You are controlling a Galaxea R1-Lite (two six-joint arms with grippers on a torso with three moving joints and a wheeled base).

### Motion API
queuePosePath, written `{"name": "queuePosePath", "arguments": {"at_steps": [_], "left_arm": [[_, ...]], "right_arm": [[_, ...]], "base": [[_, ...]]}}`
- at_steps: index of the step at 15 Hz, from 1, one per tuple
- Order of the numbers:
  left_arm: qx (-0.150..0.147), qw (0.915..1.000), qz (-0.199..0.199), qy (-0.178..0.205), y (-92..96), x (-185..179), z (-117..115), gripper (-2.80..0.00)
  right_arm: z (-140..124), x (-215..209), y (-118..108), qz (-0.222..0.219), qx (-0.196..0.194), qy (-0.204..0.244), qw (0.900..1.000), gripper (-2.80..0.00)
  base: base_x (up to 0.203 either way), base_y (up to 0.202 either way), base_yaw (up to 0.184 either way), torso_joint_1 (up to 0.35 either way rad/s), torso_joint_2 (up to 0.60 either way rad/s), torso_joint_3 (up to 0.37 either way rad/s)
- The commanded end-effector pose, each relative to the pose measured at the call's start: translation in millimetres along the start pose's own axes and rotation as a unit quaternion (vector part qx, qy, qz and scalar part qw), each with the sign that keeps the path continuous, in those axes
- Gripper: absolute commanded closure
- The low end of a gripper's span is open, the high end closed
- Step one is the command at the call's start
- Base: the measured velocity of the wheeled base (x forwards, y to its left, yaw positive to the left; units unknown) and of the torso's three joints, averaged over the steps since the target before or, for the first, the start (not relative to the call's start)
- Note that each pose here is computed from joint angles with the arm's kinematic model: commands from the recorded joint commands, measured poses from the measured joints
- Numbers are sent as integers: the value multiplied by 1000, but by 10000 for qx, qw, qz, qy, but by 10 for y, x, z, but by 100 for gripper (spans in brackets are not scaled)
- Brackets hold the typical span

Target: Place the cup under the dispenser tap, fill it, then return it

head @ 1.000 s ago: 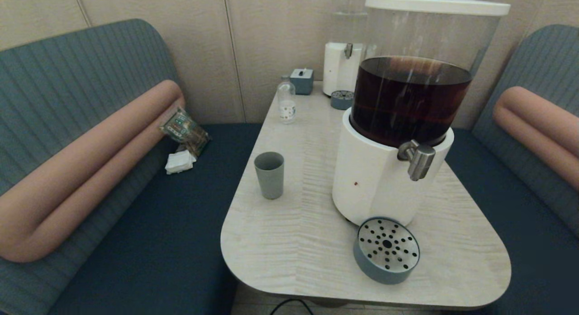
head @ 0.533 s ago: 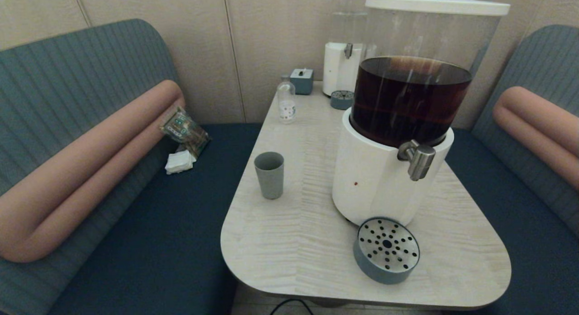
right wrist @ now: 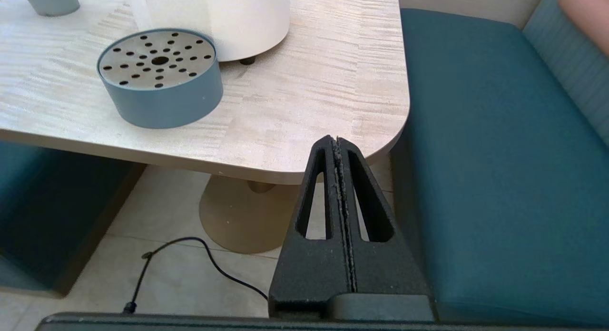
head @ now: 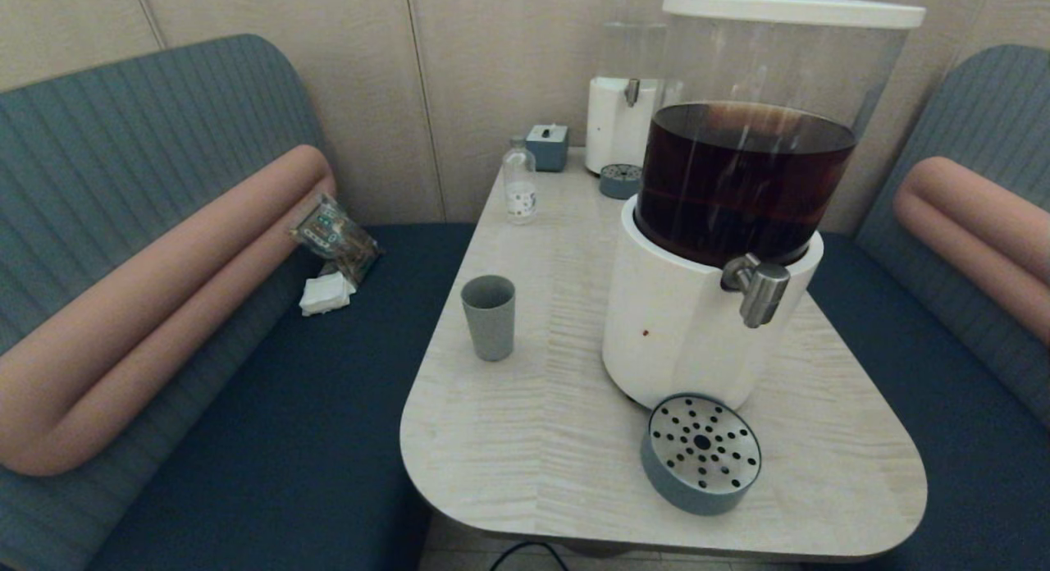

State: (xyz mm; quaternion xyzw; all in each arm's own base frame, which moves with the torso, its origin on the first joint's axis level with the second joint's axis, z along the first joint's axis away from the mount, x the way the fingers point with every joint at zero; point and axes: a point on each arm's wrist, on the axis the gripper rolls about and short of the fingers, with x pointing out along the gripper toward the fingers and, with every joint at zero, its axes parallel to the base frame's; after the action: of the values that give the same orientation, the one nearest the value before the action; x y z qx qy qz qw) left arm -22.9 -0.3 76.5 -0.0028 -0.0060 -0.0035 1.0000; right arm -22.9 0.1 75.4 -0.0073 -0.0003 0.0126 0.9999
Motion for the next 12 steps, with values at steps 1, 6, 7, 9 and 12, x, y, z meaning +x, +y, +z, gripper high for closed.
{"name": "queuePosePath", "arguments": {"at_steps": [1, 6, 7, 9, 12], "left_arm": [[-2, 10000, -3, 14, 0, 3, -3, 0], [-4, 10000, -3, 14, 0, 3, -3, 0], [-2, 10000, 0, 14, 0, 3, -3, 0], [-2, 10000, 5, 14, 0, 3, -3, 0], [-2, 10000, 3, 14, 0, 3, -3, 0]], "right_arm": [[-1, 0, 0, -3, 11, 2, 10000, 0], [-1, 0, -1, -18, 27, 0, 10000, 0], [-1, -1, -1, -23, 27, -6, 10000, 0], [-1, 0, -1, -18, 27, 1, 10000, 0], [1, 0, -2, -34, 51, -4, 10000, 0]], "base": [[0, 0, 0, 0, 0, 0], [0, 0, 0, 0, 0, 0], [0, 0, 0, 0, 0, 0], [0, 0, 0, 0, 0, 0], [0, 0, 0, 0, 0, 0]]}}
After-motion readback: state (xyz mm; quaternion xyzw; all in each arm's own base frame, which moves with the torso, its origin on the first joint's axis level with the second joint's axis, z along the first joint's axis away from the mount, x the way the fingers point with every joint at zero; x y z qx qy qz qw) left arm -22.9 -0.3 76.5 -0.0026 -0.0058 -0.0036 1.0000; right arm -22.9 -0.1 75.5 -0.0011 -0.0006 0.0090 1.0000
